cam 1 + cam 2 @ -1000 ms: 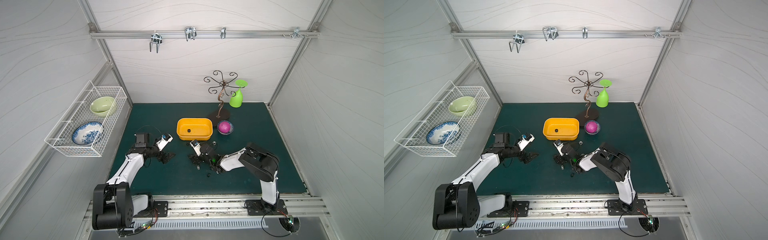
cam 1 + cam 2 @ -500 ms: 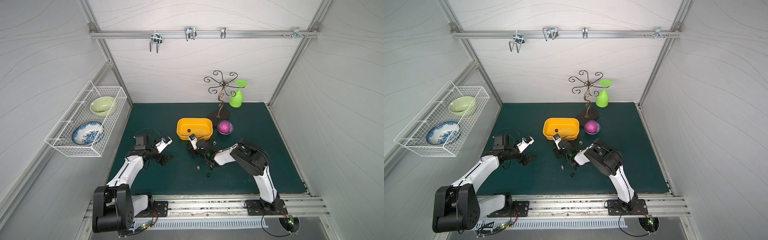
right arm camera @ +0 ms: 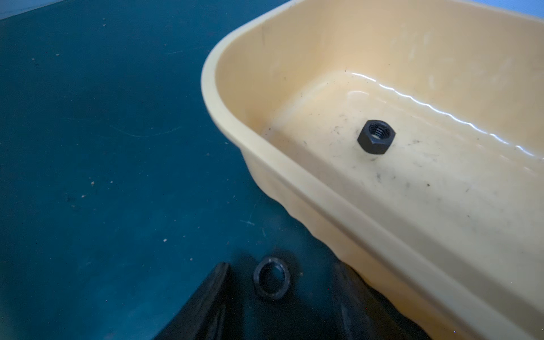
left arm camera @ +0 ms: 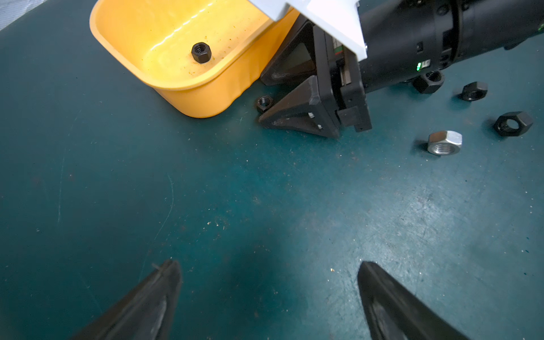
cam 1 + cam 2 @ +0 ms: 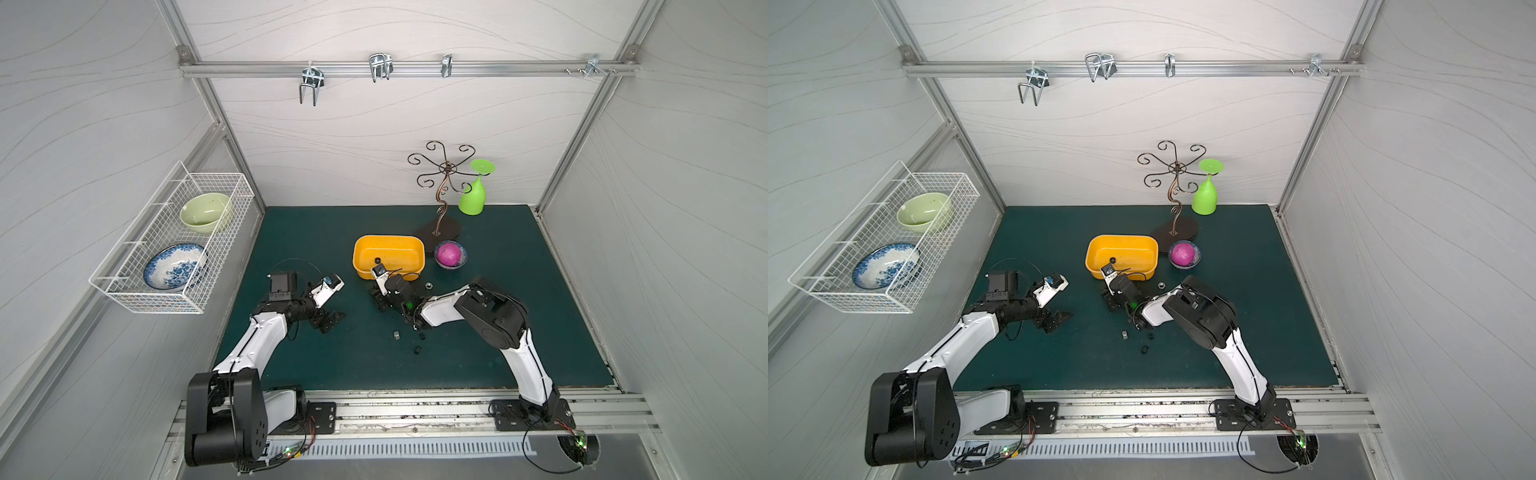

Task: Put the nuts on the desktop into the storage box
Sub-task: Pick up the nut from the center of the board, then place the nut in the storage box.

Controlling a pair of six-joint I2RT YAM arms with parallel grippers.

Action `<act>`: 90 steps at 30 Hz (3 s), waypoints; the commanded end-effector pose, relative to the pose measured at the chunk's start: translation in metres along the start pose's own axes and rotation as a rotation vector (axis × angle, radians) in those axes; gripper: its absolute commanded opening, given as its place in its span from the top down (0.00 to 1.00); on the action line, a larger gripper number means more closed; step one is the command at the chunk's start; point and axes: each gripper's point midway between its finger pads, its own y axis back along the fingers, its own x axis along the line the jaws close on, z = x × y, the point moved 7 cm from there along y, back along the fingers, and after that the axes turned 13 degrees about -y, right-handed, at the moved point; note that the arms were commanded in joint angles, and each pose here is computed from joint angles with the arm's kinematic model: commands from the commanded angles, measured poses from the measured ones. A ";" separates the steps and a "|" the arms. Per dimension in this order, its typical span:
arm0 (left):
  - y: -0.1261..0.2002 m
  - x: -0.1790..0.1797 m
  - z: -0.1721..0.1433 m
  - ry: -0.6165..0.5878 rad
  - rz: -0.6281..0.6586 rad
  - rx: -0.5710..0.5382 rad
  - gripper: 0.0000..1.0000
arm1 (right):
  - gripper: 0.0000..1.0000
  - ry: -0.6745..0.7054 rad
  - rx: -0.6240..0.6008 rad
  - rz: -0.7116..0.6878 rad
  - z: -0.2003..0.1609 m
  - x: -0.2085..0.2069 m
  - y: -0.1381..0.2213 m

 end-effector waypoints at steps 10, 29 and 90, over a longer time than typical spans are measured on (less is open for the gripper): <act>0.003 0.002 0.003 -0.031 0.011 -0.010 0.01 | 0.69 0.007 0.081 -0.023 -0.022 -0.003 -0.003; 0.008 -0.005 0.018 -0.088 -0.089 -0.074 0.01 | 0.79 0.076 0.004 0.308 -0.003 0.031 0.054; -0.078 0.080 0.149 -0.158 -0.237 -0.094 0.01 | 0.78 -0.034 0.241 0.133 0.116 -0.116 0.019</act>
